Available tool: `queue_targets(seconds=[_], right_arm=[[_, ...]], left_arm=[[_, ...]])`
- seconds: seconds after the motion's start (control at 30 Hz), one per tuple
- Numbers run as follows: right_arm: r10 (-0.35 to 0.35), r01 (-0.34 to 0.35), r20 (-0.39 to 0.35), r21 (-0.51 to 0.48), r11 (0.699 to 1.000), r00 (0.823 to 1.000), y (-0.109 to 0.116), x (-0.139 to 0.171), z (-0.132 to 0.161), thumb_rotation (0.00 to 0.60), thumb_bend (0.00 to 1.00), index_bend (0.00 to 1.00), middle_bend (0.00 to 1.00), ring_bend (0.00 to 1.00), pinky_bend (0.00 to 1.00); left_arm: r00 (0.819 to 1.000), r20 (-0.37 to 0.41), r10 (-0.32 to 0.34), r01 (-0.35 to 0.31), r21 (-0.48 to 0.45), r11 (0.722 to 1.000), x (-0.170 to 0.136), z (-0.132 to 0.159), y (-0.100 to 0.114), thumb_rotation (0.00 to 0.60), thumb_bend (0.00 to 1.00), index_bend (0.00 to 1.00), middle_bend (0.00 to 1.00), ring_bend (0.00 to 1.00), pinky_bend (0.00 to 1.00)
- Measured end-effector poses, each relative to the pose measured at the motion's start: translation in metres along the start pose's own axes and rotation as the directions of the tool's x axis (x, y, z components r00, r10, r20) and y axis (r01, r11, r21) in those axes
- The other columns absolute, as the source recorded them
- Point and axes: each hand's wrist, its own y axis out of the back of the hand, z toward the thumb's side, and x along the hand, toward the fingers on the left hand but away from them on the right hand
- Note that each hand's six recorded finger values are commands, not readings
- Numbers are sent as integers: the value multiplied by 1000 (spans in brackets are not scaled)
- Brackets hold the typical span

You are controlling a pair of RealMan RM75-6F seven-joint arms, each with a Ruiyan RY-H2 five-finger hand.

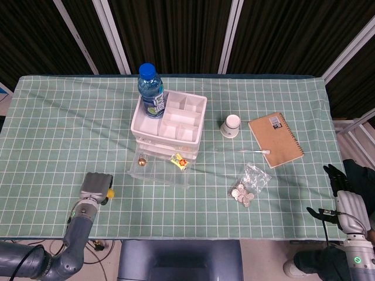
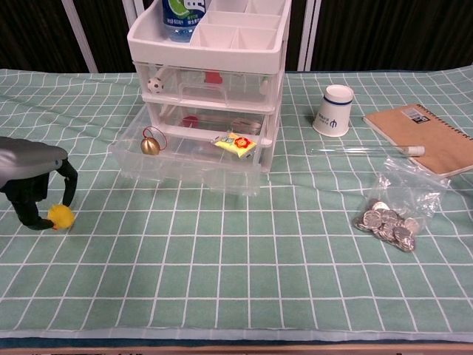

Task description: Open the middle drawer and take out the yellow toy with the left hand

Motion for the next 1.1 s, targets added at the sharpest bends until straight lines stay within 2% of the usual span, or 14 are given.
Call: queue_targets(seconds=[0.1,0.23,0.4,0.57,0.67,0.77,0.83,0.93,1.03,1.1], right_arm=[[0,0,0,-1,1000,1000,0,0,0,600,65,0,0,0,223],[0,0,-1,-2,1000,1000,0,0,0,600,65,0,0,0,223],[-1,1,-1,-1,1000,1000,0,0,0,600,66,0,0,0,223],[-1,1,-4,2,1000,1000,0,0,0,600,65,0,0,0,223],[-2,2,-4,2,1000,1000,0,0,0,600,65,0,0,0,223],[-2,2,-6,6,1000,1000,0,0,0,600,65,0,0,0,222],[-2,2,-7,12,1000,1000,0,0,0,600,64,0,0,0,222],[-9,10,-14,41,999,1000,1,0,0,600,65,0,0,0,222],[-17,19,-26,75,997,1000,2,0,1,600,65,0,0,0,222],[-21,25,-36,95,995,999,2,0,2,600,65,0,0,0,222]], left_arm=[[1000,12,0,0,5,1000,4,9,-5,600,319,488,1000,1000,1000],[1000,22,4,-4,8,1000,8,19,-9,600,251,453,1000,1000,1000],[1000,24,10,-11,11,1000,10,23,-8,600,142,384,1000,1000,1000],[999,26,32,-32,-1,999,7,23,-3,600,108,328,1000,1000,1000],[997,34,71,-71,-14,997,3,21,6,600,102,278,924,951,977],[990,49,133,-131,-34,991,-4,18,18,600,114,237,685,731,799],[982,59,180,-177,-49,983,-10,15,26,600,122,217,464,513,618],[961,75,267,-262,-75,962,-23,6,37,600,126,147,226,250,384],[931,86,355,-347,-100,933,-39,-9,44,600,125,49,47,63,196],[906,87,414,-402,-126,907,-51,-22,46,600,121,10,2,7,90]])
